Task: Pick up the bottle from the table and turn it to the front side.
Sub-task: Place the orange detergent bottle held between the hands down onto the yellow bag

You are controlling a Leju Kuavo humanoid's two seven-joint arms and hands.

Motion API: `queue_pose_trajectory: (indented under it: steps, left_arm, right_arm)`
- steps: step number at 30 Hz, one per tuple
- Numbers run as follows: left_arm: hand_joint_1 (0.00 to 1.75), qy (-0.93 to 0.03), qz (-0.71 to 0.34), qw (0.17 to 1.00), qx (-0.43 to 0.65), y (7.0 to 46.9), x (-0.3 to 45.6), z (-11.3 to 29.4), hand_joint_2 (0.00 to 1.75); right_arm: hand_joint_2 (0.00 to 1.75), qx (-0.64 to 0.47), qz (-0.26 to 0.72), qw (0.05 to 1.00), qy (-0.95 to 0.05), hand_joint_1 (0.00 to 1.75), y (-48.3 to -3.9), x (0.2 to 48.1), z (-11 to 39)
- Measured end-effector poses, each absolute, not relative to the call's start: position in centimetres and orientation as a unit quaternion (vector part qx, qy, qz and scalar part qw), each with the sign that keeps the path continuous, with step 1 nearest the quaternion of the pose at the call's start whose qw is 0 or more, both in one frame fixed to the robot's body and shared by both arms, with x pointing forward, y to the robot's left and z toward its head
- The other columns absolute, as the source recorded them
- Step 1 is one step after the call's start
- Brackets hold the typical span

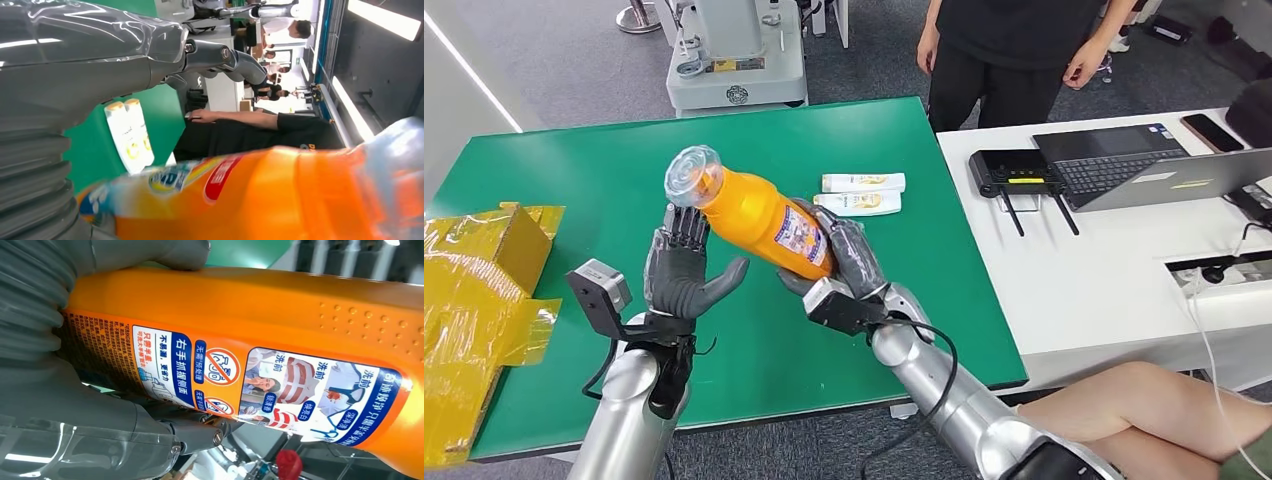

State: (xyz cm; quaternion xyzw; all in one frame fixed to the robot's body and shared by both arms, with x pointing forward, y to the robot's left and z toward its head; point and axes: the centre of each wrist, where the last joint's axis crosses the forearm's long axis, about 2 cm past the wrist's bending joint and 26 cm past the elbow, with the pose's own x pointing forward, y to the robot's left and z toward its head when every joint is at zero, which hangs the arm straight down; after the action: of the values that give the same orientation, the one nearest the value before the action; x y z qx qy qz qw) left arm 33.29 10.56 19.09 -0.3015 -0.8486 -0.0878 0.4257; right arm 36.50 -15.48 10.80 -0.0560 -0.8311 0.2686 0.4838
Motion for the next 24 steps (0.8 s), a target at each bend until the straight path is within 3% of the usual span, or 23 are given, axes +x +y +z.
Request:
queue_pose_trajectory:
  steps: [8, 24]
  left_arm:
    - [0.0, -0.848, -0.081, 0.426, -0.305, 9.9, 33.4, 19.3, 1.75]
    - [0.0, -0.841, -0.086, 0.435, -0.309, 9.5, 33.4, 18.9, 1.75]
  right_arm:
    - [1.75, -0.029, 0.266, 0.488, -0.831, 1.75, -12.1, 36.9, 12.1]
    - [1.75, -0.005, 0.278, 0.5, -0.82, 1.75, -11.1, 36.3, 11.8]
